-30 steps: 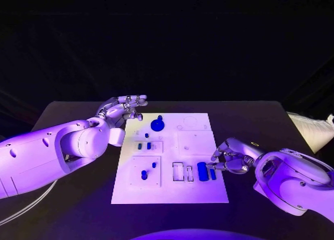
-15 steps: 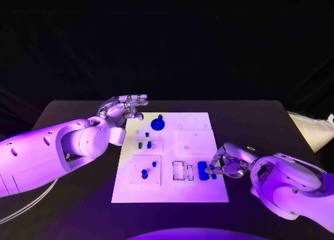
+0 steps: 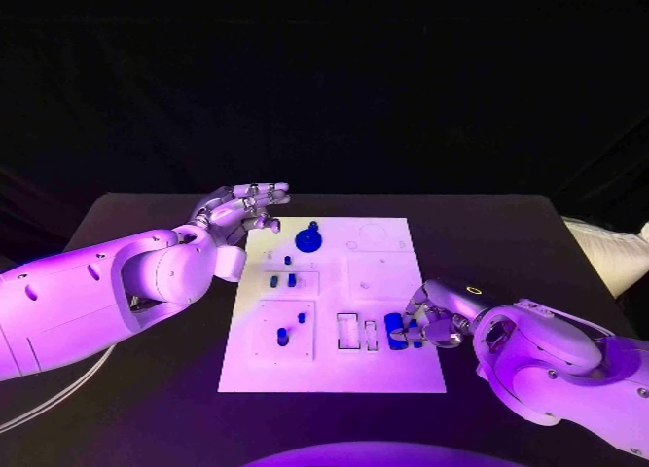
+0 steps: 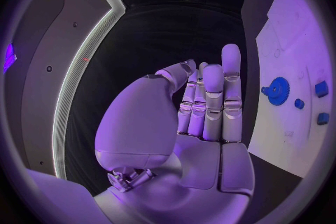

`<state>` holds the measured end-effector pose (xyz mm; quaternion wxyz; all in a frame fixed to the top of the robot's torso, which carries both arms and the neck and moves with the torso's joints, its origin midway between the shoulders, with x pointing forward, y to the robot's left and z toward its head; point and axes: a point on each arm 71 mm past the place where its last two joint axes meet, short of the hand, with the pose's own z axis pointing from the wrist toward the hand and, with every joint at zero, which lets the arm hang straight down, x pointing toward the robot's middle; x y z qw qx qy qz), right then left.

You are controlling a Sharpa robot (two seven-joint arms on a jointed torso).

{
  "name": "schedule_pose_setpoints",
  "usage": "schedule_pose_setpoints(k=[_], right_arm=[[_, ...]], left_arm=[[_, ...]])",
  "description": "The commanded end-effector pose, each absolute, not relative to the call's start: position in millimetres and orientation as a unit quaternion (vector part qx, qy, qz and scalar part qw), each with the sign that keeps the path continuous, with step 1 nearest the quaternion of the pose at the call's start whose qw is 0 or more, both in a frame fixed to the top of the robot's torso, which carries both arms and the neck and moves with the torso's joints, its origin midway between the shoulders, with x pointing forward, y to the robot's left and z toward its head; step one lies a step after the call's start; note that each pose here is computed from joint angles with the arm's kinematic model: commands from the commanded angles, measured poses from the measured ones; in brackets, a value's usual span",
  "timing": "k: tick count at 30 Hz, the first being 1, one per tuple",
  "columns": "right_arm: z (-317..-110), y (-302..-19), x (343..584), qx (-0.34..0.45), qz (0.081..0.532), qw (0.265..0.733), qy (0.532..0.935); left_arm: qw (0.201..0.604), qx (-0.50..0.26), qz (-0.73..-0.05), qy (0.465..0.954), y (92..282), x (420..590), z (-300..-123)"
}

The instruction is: Assemble the parts on the task board

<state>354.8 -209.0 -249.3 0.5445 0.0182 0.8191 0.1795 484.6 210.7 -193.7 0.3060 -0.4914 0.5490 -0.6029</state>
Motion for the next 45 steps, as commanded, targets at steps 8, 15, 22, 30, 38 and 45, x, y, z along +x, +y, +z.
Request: schedule_pose_setpoints(k=[8,15,22,30,38,45], right_arm=[[-264,-201,356,-0.011,0.163,0.529,0.832],[-273,-196,358,-0.018,0.159,0.521,0.838],[-276,-193,358,-0.008,0.163,0.526,0.835],[-264,-198,356,0.052,0.191,0.553,0.809],[-246,-197,354,0.107,0.223,0.552,0.796],[-246,-185,351,0.118,0.238,0.522,0.810]], left_arm=[[0.299,-0.488,-0.610,0.549,210.0,483.9,-192.8],[0.298,-0.488,-0.609,0.549,210.2,483.8,-192.9],[0.297,-0.488,-0.609,0.550,210.1,483.8,-193.2],[0.296,-0.488,-0.609,0.551,210.0,483.4,-193.3],[0.295,-0.488,-0.609,0.551,209.5,483.1,-193.6],[0.292,-0.487,-0.611,0.552,207.9,482.4,-193.5]])
